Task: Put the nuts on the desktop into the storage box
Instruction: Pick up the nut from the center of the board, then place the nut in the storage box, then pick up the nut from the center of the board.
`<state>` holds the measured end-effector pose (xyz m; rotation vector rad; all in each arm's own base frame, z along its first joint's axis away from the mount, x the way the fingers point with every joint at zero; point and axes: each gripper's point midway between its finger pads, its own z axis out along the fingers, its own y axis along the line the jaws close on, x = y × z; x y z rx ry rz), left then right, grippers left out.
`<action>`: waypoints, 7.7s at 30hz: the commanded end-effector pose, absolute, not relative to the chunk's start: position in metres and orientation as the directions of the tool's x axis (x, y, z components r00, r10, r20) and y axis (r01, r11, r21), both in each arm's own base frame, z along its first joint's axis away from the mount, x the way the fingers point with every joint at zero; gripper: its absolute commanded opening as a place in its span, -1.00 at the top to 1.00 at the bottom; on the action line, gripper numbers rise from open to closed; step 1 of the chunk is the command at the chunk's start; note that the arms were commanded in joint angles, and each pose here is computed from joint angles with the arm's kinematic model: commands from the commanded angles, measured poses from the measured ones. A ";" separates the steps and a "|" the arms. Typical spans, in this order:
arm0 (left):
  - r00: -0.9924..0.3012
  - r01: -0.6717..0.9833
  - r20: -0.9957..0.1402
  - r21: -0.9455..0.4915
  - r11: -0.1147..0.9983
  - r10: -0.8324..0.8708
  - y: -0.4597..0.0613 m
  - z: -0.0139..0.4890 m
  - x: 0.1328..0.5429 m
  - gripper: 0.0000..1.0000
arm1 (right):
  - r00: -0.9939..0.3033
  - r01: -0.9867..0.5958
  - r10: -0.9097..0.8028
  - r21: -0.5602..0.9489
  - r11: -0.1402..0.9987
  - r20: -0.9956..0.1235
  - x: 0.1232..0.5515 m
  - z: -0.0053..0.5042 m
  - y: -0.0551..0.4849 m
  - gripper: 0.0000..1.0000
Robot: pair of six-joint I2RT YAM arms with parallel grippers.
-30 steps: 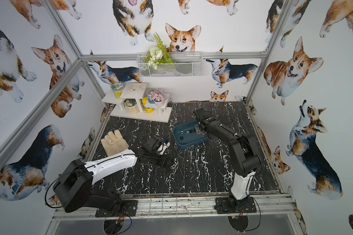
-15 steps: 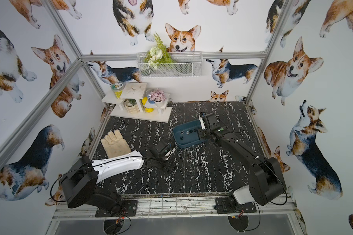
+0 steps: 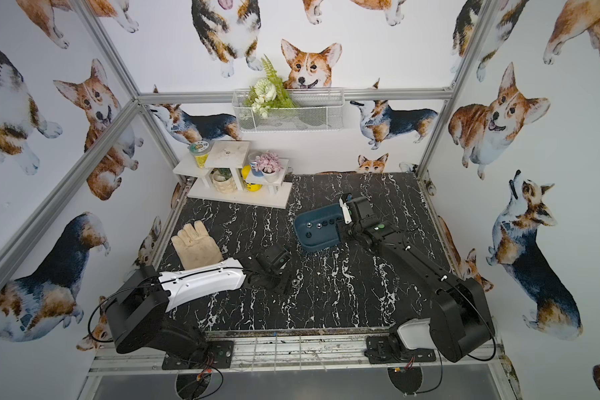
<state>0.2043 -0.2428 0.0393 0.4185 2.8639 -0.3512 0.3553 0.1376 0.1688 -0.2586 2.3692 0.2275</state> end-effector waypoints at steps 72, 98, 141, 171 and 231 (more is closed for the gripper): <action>-0.902 0.432 -0.390 -0.840 0.328 0.188 -0.288 0.190 0.203 0.91 | 0.102 -0.922 -0.491 -0.268 0.280 -0.865 0.218 0.195 0.310 0.30; -0.911 0.392 -0.401 -0.775 0.496 0.095 -0.259 0.167 0.226 -0.81 | -0.461 -0.604 -0.399 -0.050 0.795 -0.793 0.341 0.161 0.215 0.88; -0.879 0.447 -0.310 -0.271 0.853 0.362 -0.242 0.053 0.196 -1.00 | -0.855 -0.291 -0.251 0.018 0.957 -0.453 0.437 0.069 0.150 0.13; -0.896 0.425 -0.217 -0.169 0.890 0.387 -0.242 0.021 0.192 0.24 | -0.621 -0.368 -0.202 0.055 0.928 -0.757 0.354 0.210 0.140 -0.15; -0.921 0.387 -0.344 -0.865 0.320 0.184 -0.290 0.195 0.190 -0.30 | 0.163 -0.870 -0.512 -0.368 0.329 -0.843 0.215 0.194 0.291 0.81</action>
